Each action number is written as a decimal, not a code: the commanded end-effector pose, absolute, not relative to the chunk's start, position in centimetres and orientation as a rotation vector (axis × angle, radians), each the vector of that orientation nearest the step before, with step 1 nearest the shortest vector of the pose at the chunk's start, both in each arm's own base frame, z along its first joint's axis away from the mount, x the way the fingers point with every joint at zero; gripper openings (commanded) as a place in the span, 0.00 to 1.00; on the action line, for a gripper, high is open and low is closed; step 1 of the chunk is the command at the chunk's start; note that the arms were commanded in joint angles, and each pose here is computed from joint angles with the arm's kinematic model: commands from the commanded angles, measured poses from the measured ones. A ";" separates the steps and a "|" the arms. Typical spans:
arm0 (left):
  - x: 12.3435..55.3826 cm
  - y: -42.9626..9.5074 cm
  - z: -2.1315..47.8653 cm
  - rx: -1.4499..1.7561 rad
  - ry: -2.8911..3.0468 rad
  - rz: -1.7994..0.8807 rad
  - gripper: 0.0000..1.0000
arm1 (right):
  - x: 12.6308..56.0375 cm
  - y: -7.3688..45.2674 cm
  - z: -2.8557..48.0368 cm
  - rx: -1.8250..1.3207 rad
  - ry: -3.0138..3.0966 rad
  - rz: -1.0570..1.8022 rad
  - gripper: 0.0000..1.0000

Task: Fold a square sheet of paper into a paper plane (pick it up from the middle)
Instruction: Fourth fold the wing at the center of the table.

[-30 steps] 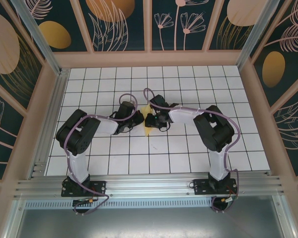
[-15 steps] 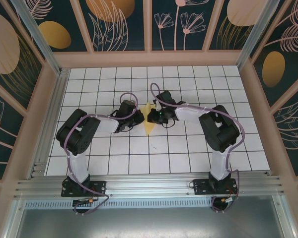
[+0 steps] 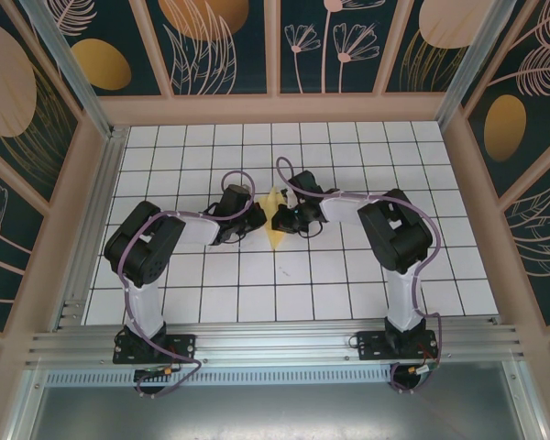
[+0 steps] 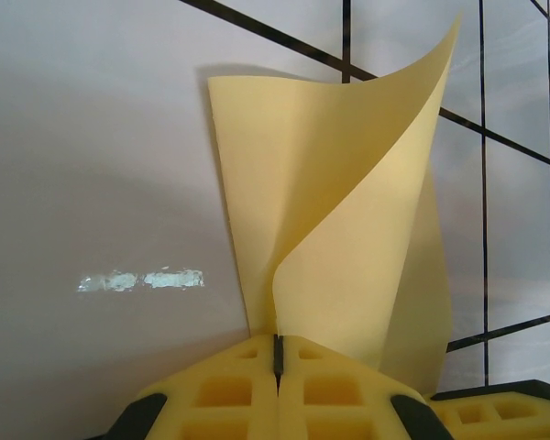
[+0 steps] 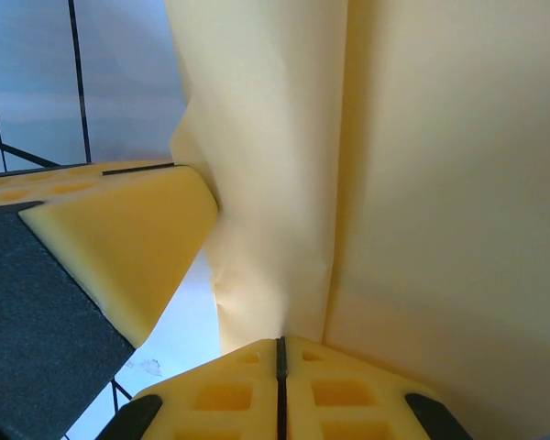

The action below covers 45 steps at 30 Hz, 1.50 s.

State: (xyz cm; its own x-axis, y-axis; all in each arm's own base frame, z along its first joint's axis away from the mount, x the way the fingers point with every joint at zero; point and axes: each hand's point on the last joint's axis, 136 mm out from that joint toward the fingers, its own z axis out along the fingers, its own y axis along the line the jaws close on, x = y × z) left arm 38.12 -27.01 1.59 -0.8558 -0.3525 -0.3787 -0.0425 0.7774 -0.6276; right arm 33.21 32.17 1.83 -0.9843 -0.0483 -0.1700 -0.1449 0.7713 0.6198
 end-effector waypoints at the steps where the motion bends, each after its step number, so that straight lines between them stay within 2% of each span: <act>1: 38.3 -24.8 -0.4 -0.352 2.544 -0.696 0.03 | 32.9 31.0 -0.4 -0.119 2.881 0.930 0.09; 6: 40.1 -24.8 4.8 -0.423 2.423 -0.773 0.15 | 31.6 29.5 -2.3 -0.049 2.967 0.836 0.09; 9: 39.7 -24.5 7.1 -0.476 2.353 -0.839 0.16 | 31.1 29.0 -3.1 -0.009 2.999 0.799 0.09; 13: 37.0 -25.0 8.6 -0.505 2.302 -1.036 0.14 | 30.9 28.8 -3.5 0.043 3.022 0.767 0.09; 19: 31.8 -27.2 8.7 -0.488 2.297 -1.272 0.07 | 30.6 28.6 -3.7 0.149 3.038 0.731 0.08; 24: 29.6 -29.1 8.0 -0.466 2.332 -1.334 0.06 | 30.4 28.7 -3.7 0.220 3.039 0.737 0.08; 32: 29.5 -30.3 5.9 -0.484 2.385 -1.358 0.00 | 30.2 29.1 -3.7 0.263 3.039 0.760 0.07; 45: 29.9 -30.4 2.4 -0.517 2.523 -1.220 0.00 | 30.1 29.0 -3.9 0.275 3.049 0.755 0.06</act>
State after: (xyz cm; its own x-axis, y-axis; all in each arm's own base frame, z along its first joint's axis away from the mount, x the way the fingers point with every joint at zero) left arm 29.99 -30.32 3.22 -0.8863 -0.4496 -0.1108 -0.1716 0.5412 -0.8232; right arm 33.29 32.19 1.51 -0.9903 0.1300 -0.0497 0.0701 0.7743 0.6289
